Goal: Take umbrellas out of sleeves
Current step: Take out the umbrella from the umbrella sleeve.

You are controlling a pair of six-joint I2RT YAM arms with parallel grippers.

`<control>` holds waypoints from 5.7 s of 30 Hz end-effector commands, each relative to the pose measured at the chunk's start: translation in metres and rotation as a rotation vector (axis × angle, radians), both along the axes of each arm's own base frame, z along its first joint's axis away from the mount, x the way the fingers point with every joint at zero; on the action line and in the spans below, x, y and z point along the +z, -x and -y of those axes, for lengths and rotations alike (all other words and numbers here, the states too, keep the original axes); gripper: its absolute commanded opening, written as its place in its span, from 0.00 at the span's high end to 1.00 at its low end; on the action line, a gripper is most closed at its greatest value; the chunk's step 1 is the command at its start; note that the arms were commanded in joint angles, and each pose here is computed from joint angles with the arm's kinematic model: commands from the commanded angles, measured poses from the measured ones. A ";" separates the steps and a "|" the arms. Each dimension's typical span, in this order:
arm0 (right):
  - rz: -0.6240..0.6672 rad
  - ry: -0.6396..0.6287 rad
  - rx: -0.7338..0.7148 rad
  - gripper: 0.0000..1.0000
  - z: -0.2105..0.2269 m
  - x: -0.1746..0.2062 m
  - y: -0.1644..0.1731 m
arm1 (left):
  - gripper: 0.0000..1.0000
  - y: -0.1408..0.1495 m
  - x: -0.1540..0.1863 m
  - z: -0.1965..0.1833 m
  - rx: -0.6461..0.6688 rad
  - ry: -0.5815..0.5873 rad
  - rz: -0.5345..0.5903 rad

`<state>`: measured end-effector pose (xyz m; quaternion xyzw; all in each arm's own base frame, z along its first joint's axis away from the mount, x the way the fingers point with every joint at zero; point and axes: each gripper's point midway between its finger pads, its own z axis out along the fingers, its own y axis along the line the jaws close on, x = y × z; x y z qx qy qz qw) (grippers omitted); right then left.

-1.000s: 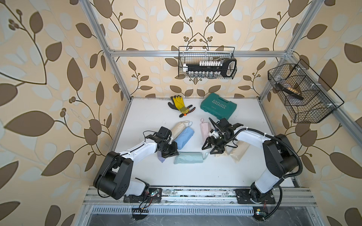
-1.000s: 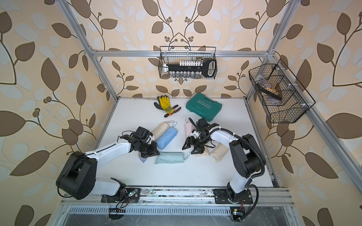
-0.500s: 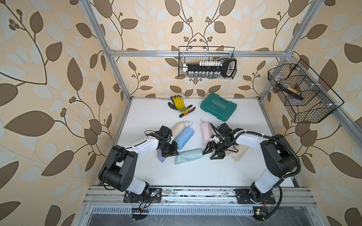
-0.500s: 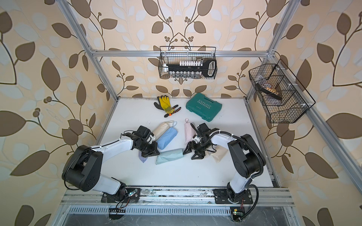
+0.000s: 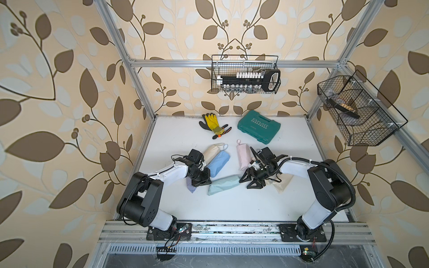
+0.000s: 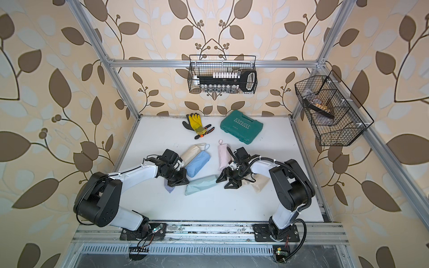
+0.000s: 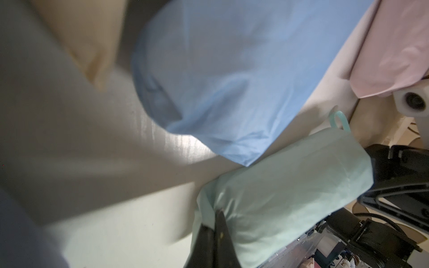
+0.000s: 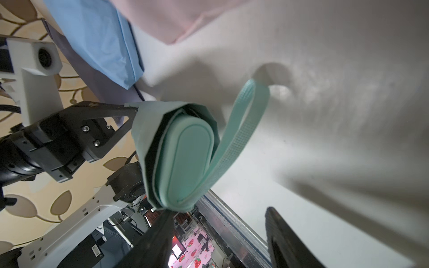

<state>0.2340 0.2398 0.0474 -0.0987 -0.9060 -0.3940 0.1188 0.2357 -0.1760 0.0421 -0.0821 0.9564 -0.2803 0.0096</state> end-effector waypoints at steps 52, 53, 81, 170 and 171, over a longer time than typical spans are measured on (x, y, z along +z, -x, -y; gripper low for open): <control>0.090 0.120 -0.174 1.00 0.014 0.000 -0.043 | 1.00 0.011 -0.001 -0.013 -0.047 -0.066 -0.010; 0.093 0.136 -0.179 1.00 0.017 0.002 -0.044 | 1.00 0.011 -0.001 -0.013 -0.048 -0.069 -0.008; 0.141 0.185 -0.229 1.00 0.070 0.020 -0.046 | 1.00 -0.007 0.025 -0.020 -0.122 -0.124 0.098; 1.131 0.322 1.368 0.99 -0.015 0.010 -0.014 | 1.00 -0.037 0.030 -0.031 -0.252 -0.262 0.122; 1.127 0.333 1.375 0.99 -0.012 0.011 -0.013 | 1.00 -0.038 0.031 -0.032 -0.250 -0.266 0.128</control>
